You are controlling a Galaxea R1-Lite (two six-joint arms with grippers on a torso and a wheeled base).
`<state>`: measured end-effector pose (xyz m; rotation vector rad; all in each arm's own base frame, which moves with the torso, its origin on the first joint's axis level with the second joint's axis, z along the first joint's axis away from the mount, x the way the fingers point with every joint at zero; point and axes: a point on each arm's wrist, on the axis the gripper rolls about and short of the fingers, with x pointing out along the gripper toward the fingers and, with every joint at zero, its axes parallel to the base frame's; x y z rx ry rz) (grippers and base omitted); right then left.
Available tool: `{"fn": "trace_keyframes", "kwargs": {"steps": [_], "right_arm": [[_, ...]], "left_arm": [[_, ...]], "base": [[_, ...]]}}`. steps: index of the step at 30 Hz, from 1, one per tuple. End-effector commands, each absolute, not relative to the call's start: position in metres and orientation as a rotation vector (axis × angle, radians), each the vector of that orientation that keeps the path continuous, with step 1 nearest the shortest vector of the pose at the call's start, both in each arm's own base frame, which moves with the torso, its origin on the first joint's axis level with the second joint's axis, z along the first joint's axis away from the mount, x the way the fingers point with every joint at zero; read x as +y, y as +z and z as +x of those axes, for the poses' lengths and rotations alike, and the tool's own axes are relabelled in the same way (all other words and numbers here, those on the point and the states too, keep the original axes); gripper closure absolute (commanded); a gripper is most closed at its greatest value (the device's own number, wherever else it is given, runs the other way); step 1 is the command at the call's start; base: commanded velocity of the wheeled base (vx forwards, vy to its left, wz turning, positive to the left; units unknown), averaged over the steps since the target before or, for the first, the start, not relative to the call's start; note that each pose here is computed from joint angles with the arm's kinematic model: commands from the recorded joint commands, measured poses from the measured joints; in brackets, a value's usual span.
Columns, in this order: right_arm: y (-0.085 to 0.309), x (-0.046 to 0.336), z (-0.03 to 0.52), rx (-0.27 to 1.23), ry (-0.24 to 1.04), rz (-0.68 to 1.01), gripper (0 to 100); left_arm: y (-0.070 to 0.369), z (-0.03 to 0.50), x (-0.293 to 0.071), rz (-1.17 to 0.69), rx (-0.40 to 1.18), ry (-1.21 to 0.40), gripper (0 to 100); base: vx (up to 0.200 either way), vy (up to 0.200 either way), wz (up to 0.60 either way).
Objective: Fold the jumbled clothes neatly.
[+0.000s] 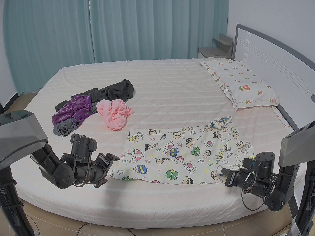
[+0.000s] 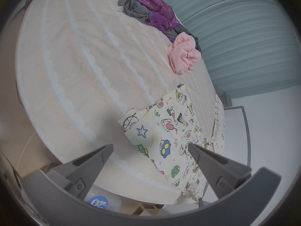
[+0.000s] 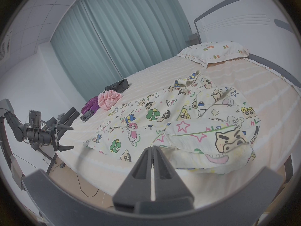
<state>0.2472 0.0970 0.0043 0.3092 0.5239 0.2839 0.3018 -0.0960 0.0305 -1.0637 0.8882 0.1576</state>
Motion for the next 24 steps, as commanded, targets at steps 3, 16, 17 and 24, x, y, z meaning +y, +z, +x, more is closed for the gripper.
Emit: {"fn": "trace_keyframes", "kwargs": {"steps": [3, 16, 17, 24], "right_arm": [[0.000, 0.103, 0.241, 0.545, 0.303, 0.298, 100], [0.007, 0.077, 0.239, 0.542, 0.220, 0.372, 0], [0.002, 0.070, 0.242, 0.561, 0.198, 0.383, 0], [-0.001, 0.044, 0.249, 0.552, 0.111, 0.414, 0]], "left_arm": [[0.029, 0.302, -0.096, -1.064, 0.892, 0.161, 0], [0.025, 0.302, -0.096, -1.059, 0.902, 0.169, 0], [0.025, 0.302, -0.096, -1.059, 0.902, 0.169, 0], [0.025, 0.302, -0.096, -1.059, 0.902, 0.171, 0]], "base": [[0.000, 0.000, 0.00], [0.000, 0.000, 0.00], [0.000, 0.000, 0.00], [0.000, 0.000, 0.00]]}}
